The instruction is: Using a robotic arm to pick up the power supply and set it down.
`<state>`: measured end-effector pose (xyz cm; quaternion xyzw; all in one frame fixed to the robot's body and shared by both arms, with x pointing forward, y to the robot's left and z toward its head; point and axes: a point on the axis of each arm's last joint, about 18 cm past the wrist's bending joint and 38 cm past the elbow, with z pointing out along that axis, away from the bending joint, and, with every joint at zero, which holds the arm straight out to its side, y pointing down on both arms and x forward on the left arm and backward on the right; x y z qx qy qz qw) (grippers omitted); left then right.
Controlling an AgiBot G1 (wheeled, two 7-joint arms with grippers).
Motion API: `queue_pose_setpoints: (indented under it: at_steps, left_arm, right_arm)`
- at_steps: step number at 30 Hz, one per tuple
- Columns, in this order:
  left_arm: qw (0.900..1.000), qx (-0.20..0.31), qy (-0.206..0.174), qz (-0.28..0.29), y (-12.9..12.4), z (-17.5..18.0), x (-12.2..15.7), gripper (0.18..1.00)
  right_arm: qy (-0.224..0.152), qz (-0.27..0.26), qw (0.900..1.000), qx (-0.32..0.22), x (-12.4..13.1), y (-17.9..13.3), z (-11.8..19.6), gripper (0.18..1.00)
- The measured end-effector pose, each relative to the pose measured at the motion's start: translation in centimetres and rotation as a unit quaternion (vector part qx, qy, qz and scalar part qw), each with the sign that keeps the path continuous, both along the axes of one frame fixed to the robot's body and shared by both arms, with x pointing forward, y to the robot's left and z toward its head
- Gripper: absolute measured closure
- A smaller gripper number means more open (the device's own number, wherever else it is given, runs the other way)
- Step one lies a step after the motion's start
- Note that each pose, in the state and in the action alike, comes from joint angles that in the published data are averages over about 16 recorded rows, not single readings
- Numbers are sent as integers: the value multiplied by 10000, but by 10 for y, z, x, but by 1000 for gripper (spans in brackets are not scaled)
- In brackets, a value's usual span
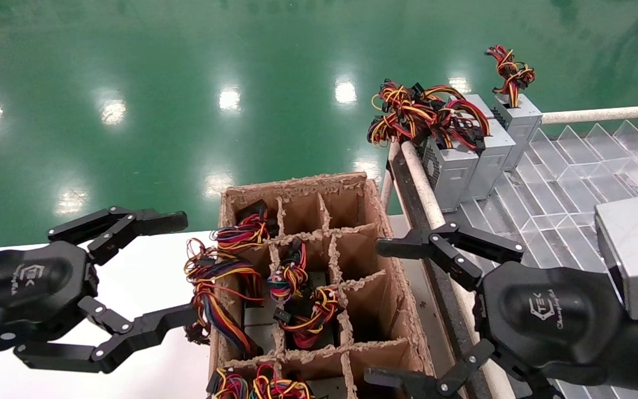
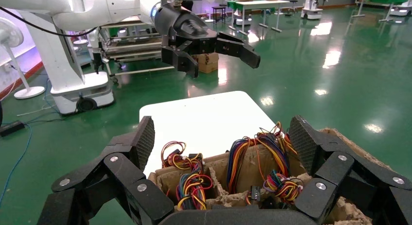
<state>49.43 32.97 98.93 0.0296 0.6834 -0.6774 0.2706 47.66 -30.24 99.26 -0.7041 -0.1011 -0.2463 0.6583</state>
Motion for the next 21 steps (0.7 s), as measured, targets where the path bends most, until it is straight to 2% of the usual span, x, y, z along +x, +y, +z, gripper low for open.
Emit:
queue_pose_setpoints:
  at_steps: [21]
  left_arm:
    - [10000, 0, 0, 0, 0, 0, 0, 185]
  right_arm:
    - [-40, -28, 10000, -19, 1, 0, 1, 179]
